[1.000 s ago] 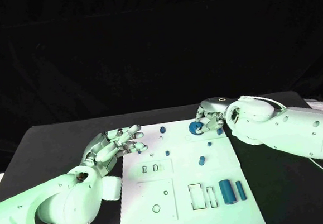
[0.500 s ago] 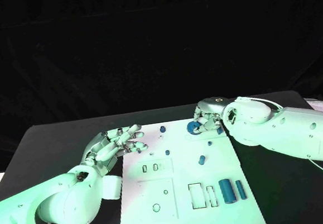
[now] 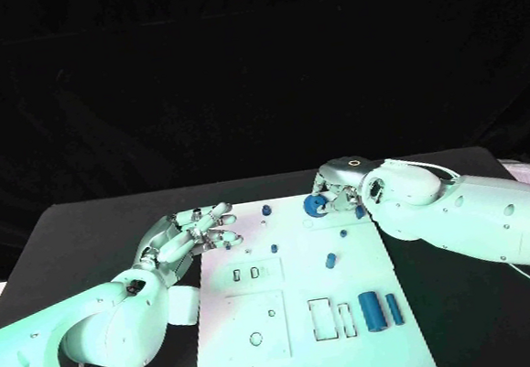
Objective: Assemble the parts on the task board
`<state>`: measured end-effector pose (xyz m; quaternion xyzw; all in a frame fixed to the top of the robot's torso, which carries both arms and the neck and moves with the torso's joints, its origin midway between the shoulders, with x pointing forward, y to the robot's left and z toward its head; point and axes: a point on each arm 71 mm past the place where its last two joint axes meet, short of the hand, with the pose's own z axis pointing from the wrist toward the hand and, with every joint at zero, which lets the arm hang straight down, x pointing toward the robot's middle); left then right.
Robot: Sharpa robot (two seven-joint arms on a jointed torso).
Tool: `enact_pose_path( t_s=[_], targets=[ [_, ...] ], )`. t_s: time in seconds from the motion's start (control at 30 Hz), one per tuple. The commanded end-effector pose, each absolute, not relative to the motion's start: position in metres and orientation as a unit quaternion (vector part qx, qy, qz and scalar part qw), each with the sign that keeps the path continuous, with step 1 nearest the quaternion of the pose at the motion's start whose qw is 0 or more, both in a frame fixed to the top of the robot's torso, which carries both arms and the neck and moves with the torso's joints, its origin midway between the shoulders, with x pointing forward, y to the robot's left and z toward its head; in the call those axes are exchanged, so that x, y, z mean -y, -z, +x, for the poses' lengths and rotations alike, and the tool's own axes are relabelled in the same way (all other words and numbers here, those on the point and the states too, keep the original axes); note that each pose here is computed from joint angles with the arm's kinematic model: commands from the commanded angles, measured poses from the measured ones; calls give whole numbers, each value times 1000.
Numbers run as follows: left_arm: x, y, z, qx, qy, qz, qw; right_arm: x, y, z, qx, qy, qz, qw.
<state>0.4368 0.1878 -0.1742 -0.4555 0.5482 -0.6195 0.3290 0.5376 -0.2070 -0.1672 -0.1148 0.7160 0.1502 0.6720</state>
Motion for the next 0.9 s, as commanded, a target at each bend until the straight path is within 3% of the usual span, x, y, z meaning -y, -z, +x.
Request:
enact_pose_path(
  t_s=[0.03, 0.53, 0.9],
  targets=[
    [-186, 173, 437, -548, 626, -452, 323, 205, 172, 535, -713, -141, -132, 674],
    [-185, 174, 437, -550, 626, -452, 320, 167, 152, 511, -658, -188, -124, 718],
    [-185, 174, 437, -551, 626, -452, 318, 132, 149, 504, -649, -217, -137, 717]
  ],
)
